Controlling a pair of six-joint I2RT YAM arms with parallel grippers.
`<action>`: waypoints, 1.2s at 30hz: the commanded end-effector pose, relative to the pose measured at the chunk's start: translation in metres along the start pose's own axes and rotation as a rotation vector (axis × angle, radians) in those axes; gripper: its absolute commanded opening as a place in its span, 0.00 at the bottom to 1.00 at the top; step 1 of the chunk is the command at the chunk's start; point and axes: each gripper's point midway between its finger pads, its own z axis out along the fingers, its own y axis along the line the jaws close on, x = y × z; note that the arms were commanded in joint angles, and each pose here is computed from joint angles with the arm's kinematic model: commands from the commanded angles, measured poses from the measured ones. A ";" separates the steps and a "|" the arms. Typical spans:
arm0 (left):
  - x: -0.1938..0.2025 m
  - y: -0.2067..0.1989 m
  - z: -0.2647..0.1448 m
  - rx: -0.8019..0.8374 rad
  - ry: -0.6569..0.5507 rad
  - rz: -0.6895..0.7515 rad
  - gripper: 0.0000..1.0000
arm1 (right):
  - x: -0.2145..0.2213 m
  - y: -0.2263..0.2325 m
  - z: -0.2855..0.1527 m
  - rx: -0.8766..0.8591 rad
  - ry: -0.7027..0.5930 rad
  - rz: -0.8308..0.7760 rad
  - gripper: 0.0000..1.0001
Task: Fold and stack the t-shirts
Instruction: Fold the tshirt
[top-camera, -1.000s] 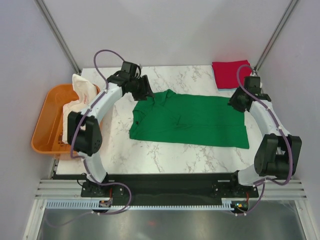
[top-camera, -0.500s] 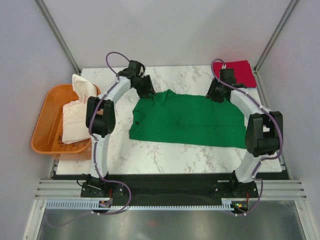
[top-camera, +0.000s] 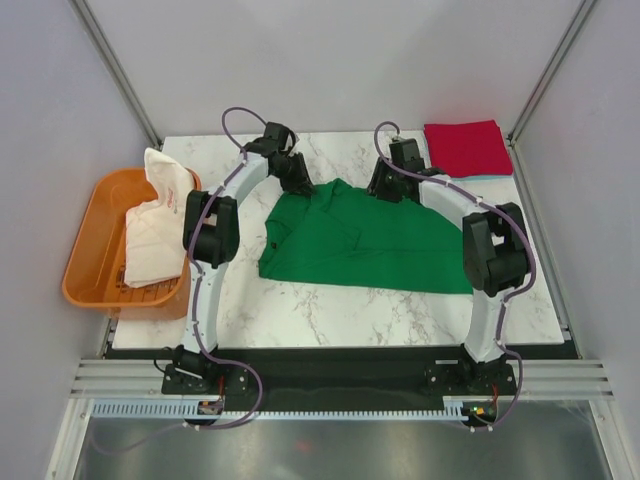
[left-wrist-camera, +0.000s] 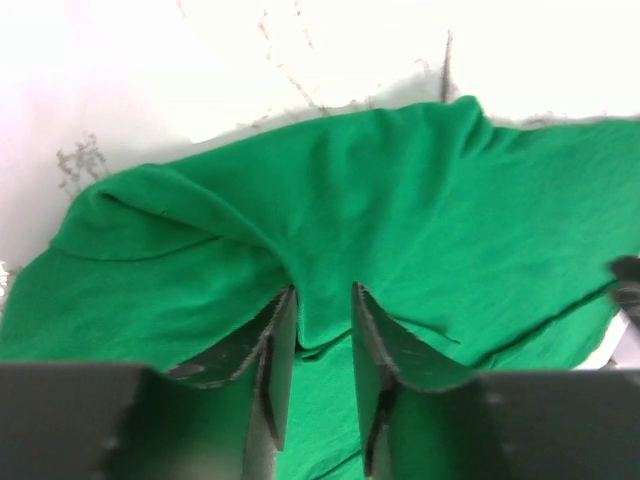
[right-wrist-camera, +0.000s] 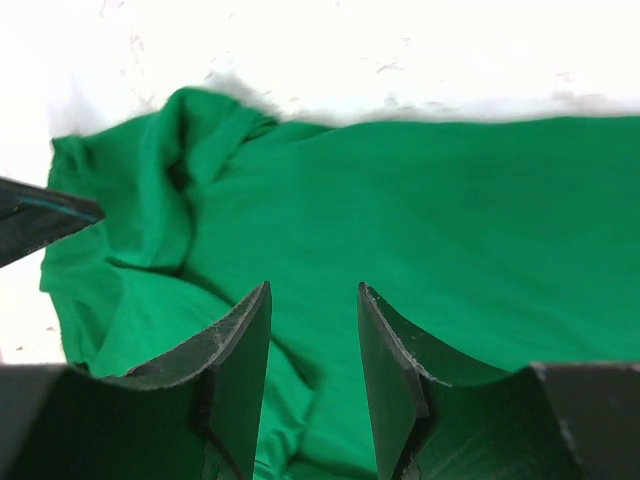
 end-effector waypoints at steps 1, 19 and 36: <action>-0.014 -0.020 -0.005 0.068 -0.026 0.009 0.26 | -0.017 0.039 0.008 -0.093 -0.070 0.001 0.48; -0.007 0.006 -0.020 -0.064 -0.066 -0.060 0.44 | 0.002 0.097 0.067 -0.188 -0.091 -0.015 0.49; -0.008 -0.011 0.003 0.039 -0.019 -0.048 0.17 | 0.000 0.090 0.101 -0.113 -0.114 -0.028 0.45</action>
